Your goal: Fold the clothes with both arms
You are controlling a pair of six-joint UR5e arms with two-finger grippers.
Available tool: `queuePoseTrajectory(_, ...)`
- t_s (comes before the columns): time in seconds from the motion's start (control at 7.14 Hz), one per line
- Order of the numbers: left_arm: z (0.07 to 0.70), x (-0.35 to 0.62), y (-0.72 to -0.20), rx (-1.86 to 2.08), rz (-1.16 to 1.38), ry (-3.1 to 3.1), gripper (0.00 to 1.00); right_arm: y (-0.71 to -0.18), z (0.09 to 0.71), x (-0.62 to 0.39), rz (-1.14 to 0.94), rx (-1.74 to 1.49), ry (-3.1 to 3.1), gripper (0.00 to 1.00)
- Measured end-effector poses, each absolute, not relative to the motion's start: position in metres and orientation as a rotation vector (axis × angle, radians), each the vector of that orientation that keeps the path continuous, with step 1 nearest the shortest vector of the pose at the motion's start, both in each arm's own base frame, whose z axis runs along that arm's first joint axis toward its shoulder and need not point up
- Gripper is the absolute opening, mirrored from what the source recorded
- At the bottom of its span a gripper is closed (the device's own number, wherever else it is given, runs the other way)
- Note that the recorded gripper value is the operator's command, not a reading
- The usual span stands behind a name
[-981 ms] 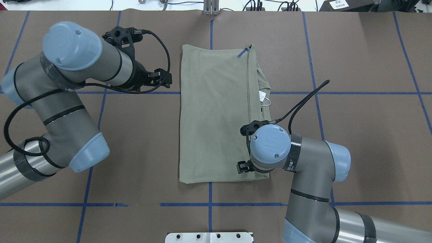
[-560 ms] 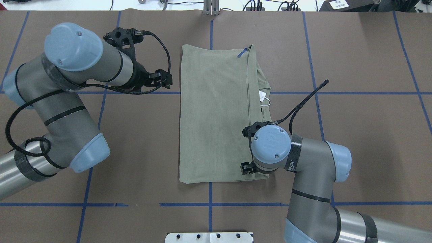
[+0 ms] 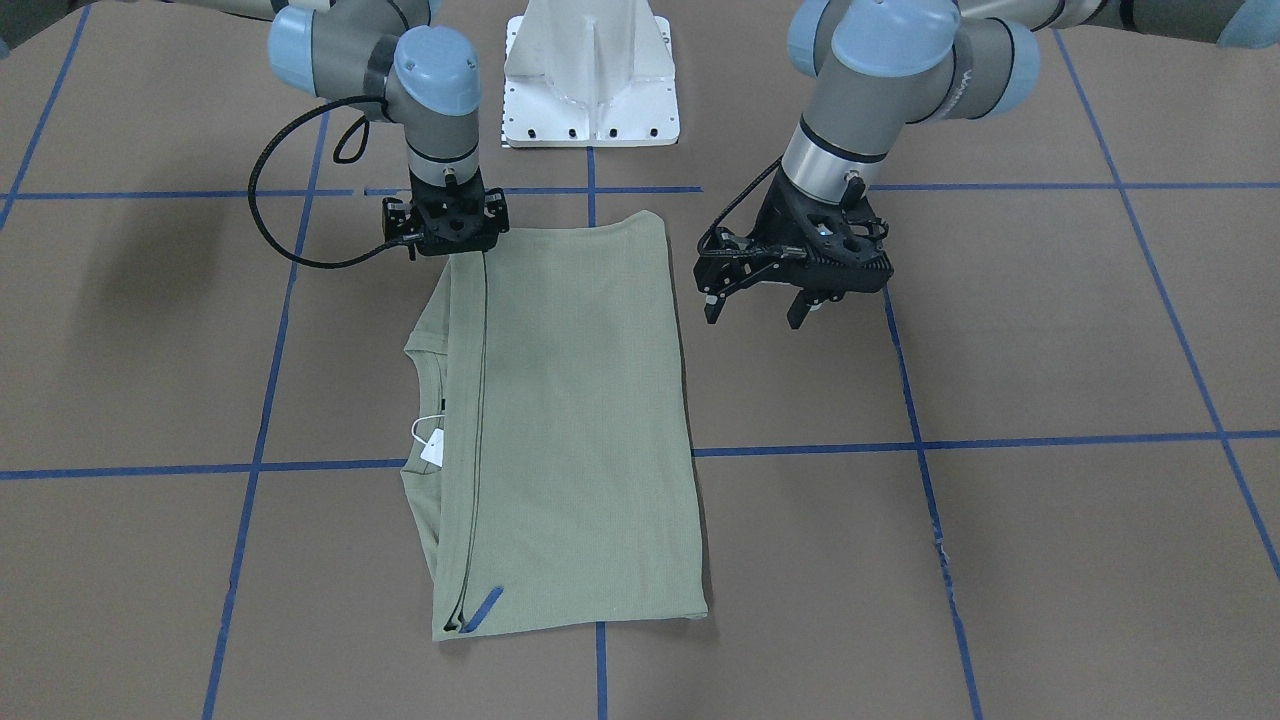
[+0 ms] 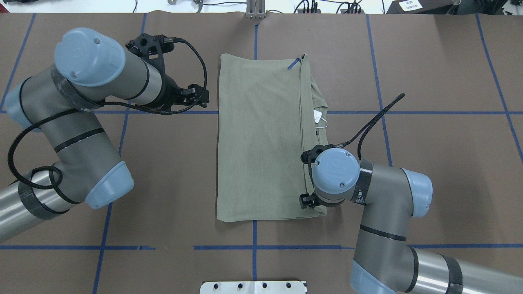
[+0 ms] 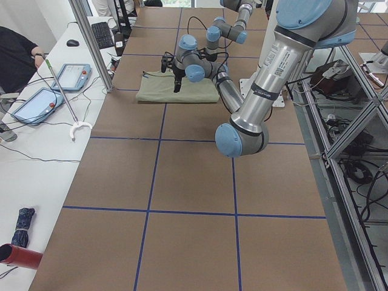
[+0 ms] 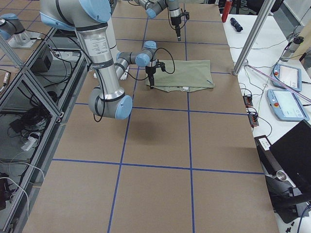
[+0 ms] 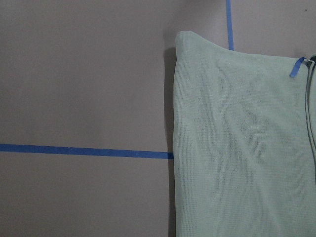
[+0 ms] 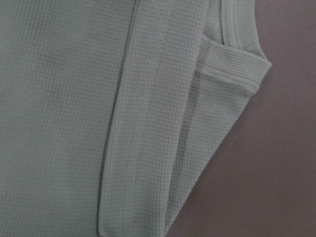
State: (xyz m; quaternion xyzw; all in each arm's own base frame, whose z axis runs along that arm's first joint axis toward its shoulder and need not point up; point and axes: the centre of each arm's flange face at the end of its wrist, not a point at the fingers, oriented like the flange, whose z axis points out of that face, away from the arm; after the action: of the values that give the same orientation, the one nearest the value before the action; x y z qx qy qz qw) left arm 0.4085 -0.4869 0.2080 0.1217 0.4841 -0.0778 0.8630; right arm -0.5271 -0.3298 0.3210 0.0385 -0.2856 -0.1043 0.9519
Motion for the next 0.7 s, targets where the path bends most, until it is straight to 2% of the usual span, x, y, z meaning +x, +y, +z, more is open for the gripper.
queuePoseTrajectory(0.7, 0.205, 0.411, -0.486, 0.263, -0.155, 1.033, 1.00, -0.346, 0.357, -0.479, -0.188, 0.082, -0.539, 1.00)
